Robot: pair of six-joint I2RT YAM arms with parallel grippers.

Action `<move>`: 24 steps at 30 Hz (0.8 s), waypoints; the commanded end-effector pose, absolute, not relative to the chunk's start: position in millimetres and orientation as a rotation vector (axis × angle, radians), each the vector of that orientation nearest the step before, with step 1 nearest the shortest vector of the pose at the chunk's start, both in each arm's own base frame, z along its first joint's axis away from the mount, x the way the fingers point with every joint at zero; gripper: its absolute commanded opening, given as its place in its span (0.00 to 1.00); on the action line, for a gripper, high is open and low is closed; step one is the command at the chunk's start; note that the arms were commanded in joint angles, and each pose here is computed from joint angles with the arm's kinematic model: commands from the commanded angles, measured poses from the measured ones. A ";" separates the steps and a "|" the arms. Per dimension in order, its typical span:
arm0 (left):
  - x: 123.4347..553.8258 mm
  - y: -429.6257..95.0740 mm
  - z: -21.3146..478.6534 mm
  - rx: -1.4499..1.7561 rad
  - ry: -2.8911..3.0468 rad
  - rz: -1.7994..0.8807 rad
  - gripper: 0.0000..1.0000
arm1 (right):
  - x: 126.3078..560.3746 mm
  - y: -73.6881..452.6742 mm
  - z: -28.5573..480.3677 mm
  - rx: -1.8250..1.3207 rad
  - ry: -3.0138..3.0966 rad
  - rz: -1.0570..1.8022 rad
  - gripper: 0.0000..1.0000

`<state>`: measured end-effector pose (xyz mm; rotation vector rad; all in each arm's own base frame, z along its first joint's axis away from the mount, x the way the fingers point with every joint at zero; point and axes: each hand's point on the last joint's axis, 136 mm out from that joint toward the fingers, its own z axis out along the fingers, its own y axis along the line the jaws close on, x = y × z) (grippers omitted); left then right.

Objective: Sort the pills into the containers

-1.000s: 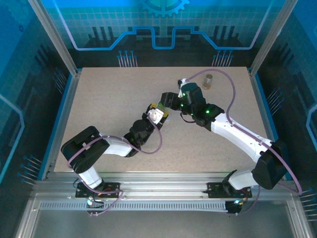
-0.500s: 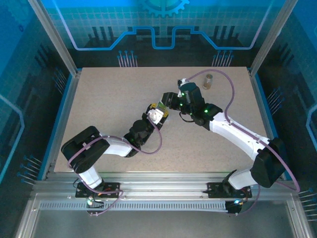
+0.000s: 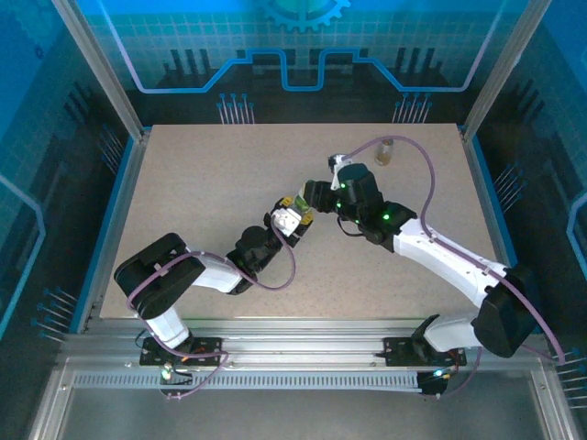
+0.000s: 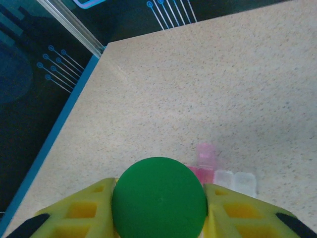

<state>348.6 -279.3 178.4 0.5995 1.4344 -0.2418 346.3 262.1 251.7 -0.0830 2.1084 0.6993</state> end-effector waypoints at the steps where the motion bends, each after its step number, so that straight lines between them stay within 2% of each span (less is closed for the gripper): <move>1: 334.2 -302.3 178.3 0.693 1.423 -0.342 0.00 | 364.0 234.0 288.2 -0.127 1.953 0.450 0.00; 9: 339.4 -306.0 173.5 0.707 1.461 -0.331 0.00 | 359.1 229.8 309.8 -0.253 1.901 0.228 0.00; 13: 339.2 -304.8 176.9 0.692 1.447 -0.335 0.00 | 355.5 226.1 318.1 -0.202 1.912 0.304 0.00; 14: 339.2 -304.3 178.5 0.686 1.439 -0.336 0.00 | 354.0 226.2 320.1 -0.180 1.919 0.357 0.08; 15: 340.0 -303.3 179.2 0.679 1.436 -0.333 0.00 | 352.5 226.2 321.7 -0.150 1.929 0.420 0.23; 17: 342.6 -300.8 182.2 0.659 1.429 -0.316 0.00 | 349.7 224.3 320.7 -0.096 1.964 0.501 0.33; 19: 347.9 -295.9 186.3 0.619 1.426 -0.286 0.00 | 348.4 223.8 312.0 -0.047 2.021 0.565 0.48; 21: 351.9 -292.6 190.4 0.589 1.424 -0.264 0.00 | 348.4 223.9 302.4 -0.002 2.064 0.618 0.60; 24: 353.7 -291.3 199.6 0.565 1.392 -0.260 0.00 | 351.9 225.4 286.6 0.092 2.095 0.746 0.66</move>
